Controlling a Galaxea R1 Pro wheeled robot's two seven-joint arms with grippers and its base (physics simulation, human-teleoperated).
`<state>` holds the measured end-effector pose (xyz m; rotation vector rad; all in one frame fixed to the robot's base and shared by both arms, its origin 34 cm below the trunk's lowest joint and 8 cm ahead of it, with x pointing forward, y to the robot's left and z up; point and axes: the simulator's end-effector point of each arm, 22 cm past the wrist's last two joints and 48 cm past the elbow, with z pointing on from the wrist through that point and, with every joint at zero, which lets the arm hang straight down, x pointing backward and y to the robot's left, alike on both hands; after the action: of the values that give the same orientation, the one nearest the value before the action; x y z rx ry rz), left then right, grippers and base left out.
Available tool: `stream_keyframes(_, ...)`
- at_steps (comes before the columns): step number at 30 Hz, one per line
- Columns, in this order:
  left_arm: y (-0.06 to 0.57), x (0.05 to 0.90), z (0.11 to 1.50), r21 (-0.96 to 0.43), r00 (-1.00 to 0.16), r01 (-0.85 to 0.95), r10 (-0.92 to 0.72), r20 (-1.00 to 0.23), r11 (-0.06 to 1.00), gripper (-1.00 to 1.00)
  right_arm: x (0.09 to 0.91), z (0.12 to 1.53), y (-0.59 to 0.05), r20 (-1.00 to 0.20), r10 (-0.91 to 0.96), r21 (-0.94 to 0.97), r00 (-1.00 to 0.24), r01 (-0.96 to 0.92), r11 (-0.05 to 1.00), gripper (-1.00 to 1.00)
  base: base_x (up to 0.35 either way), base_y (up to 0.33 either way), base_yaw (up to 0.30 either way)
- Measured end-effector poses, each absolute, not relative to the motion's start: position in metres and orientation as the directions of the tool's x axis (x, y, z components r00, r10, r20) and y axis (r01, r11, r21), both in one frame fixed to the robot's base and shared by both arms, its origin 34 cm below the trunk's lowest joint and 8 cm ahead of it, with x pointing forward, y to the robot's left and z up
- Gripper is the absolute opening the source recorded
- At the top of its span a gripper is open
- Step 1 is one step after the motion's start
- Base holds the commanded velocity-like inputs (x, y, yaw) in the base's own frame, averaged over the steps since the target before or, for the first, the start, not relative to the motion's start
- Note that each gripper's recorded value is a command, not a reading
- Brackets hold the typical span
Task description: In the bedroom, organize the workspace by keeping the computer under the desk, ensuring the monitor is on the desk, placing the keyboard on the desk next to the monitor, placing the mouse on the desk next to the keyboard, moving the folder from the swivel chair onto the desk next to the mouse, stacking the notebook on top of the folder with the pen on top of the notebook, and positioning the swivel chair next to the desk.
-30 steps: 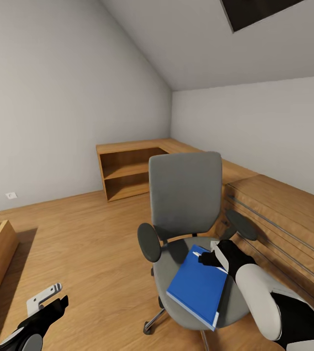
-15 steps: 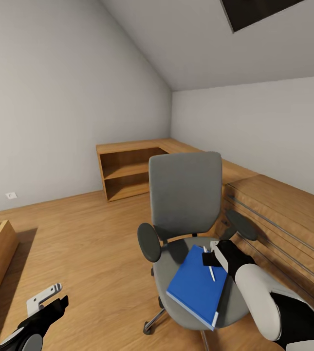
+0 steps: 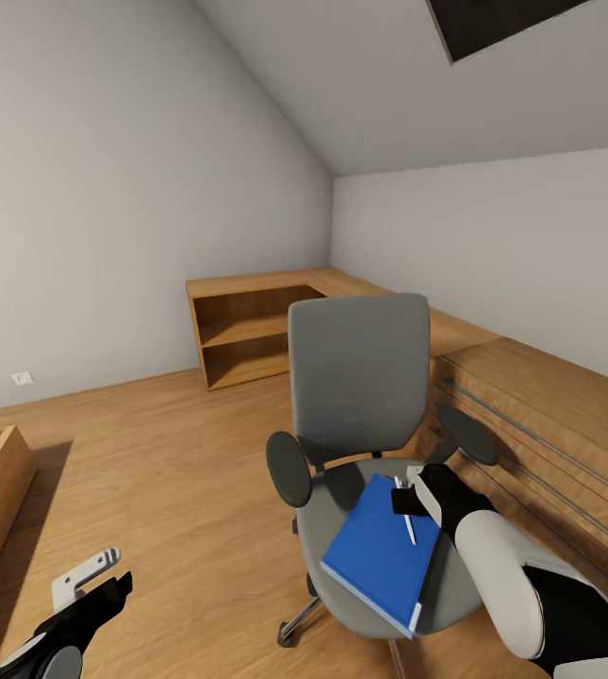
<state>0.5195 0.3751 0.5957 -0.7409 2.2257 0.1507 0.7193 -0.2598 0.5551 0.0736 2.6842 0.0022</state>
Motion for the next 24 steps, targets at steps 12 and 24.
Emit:
stream_keyframes(12,0.375,0.523,0.620,-0.118,-0.537,-0.552,-0.460,-0.707,0.826,1.00,0.723,0.579,-0.261,-0.441,0.058,0.016,-0.896,0.057,0.998,-1.00,0.000,0.000,0.000)
stream_keyframes(24,0.376,0.526,0.642,-0.113,-0.541,-0.552,-0.458,-0.705,0.826,1.00,0.733,0.609,-0.264,-0.457,0.062,0.016,-0.887,0.061,0.998,-1.00,-0.130,0.000,0.000)
